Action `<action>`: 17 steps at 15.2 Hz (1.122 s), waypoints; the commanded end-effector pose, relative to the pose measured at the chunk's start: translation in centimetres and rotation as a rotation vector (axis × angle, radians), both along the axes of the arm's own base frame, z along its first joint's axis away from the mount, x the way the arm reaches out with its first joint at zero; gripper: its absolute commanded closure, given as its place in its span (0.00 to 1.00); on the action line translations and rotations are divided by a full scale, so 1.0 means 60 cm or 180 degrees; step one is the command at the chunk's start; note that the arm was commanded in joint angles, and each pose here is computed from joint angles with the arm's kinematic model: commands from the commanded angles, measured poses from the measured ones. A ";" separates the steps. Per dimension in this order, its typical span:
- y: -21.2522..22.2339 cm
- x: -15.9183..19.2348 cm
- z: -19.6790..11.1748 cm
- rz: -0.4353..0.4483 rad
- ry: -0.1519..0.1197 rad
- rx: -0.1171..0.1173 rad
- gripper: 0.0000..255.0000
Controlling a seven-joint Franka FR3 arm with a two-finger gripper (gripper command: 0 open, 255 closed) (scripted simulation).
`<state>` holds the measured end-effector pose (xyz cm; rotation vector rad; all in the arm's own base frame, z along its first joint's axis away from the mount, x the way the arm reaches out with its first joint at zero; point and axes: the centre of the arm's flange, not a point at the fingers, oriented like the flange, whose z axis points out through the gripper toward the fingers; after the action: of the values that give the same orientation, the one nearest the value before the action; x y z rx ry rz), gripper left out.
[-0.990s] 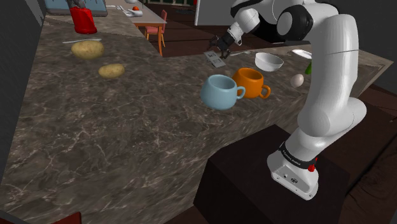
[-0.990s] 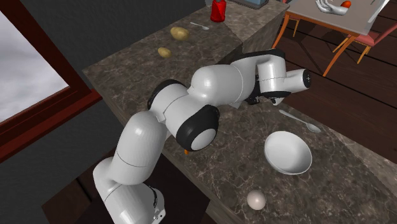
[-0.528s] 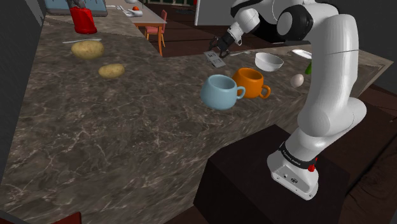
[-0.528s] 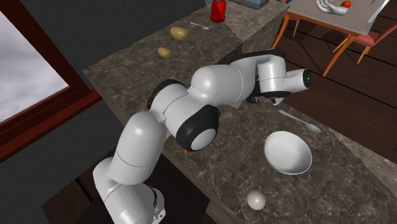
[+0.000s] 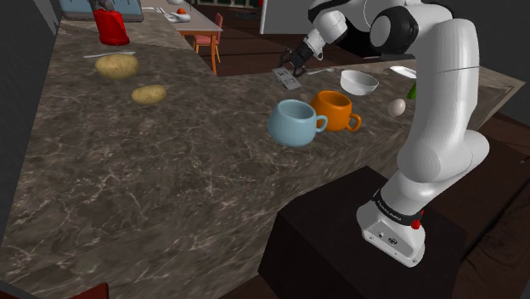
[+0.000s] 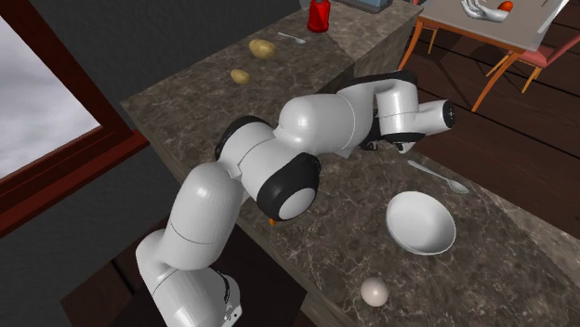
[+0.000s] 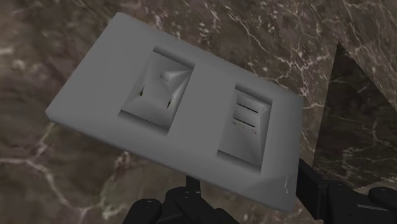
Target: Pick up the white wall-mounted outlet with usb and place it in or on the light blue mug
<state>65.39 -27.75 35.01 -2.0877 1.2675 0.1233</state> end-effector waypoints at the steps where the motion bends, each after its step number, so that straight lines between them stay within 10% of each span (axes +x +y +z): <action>1: 0.000 0.000 0.013 0.0000 0.0000 0.0000 1.00; 17: 0.000 0.001 0.154 0.0000 0.0000 0.0000 1.00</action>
<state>65.47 -27.66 43.63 -2.0877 1.2676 0.1234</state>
